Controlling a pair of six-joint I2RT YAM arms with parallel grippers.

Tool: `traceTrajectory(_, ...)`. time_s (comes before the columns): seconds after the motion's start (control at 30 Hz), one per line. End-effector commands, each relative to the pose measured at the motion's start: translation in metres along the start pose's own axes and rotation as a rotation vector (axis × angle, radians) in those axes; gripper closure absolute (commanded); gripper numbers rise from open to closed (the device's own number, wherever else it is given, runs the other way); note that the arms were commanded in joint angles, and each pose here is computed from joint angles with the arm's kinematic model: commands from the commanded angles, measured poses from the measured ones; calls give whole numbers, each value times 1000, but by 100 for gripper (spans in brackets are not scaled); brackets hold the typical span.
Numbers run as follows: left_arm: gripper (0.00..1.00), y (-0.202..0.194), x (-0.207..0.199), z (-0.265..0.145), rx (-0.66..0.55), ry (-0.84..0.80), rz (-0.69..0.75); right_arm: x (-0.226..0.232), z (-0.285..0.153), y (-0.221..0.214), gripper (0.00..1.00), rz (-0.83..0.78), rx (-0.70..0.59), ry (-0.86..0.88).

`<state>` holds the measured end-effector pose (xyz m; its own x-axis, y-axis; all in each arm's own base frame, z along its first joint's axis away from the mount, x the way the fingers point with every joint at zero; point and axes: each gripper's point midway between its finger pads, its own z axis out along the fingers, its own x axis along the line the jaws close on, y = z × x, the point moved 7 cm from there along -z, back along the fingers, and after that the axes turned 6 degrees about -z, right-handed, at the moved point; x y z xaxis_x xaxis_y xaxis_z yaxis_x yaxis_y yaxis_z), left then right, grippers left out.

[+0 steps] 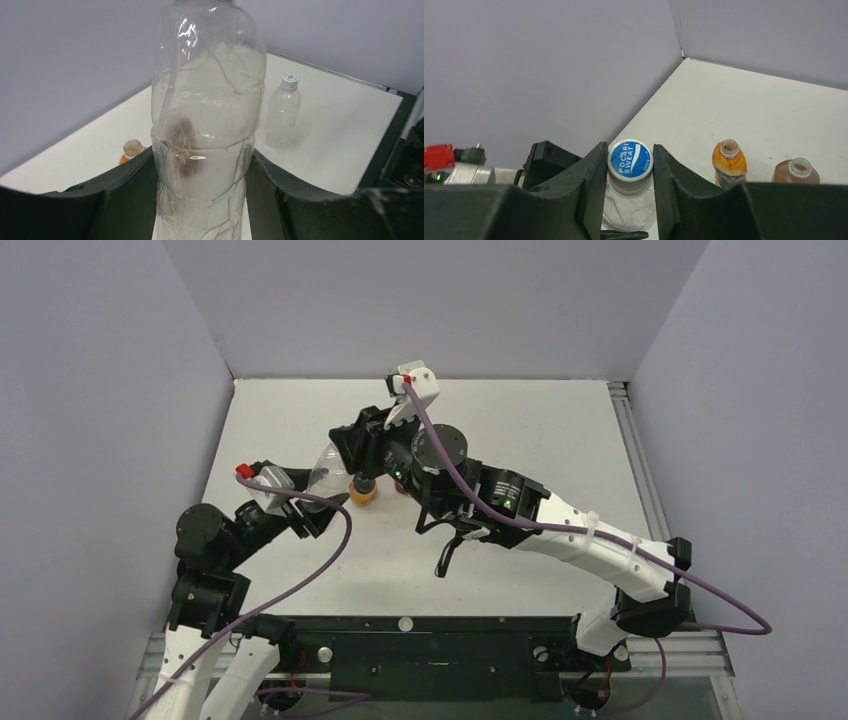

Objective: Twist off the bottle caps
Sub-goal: Unscrew the bottle cap from the plastic bottle.

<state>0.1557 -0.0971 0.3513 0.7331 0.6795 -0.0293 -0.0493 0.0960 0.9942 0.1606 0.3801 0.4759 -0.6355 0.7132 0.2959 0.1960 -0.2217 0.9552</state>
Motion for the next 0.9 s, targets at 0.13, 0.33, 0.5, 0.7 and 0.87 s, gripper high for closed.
traceTrajectory(0.13, 100, 25, -54, -10, 77, -455, -165, 4, -52, 15, 95, -115, -27, 570)
traceTrajectory(0.33, 100, 32, -66, -15, 73, -570, -236, 4, -71, 16, 98, -127, -42, 660)
traceTrajectory(0.5, 100, 37, -70, -16, 64, -608, -245, 6, -78, 21, 99, -119, -57, 674)
traceTrajectory(0.7, 100, 38, -70, -15, 65, -607, -254, 12, -91, 32, 100, -142, -86, 685)
traceTrajectory(0.87, 100, 38, -74, -19, 79, -636, -273, 8, -104, 43, 100, -150, -127, 690)
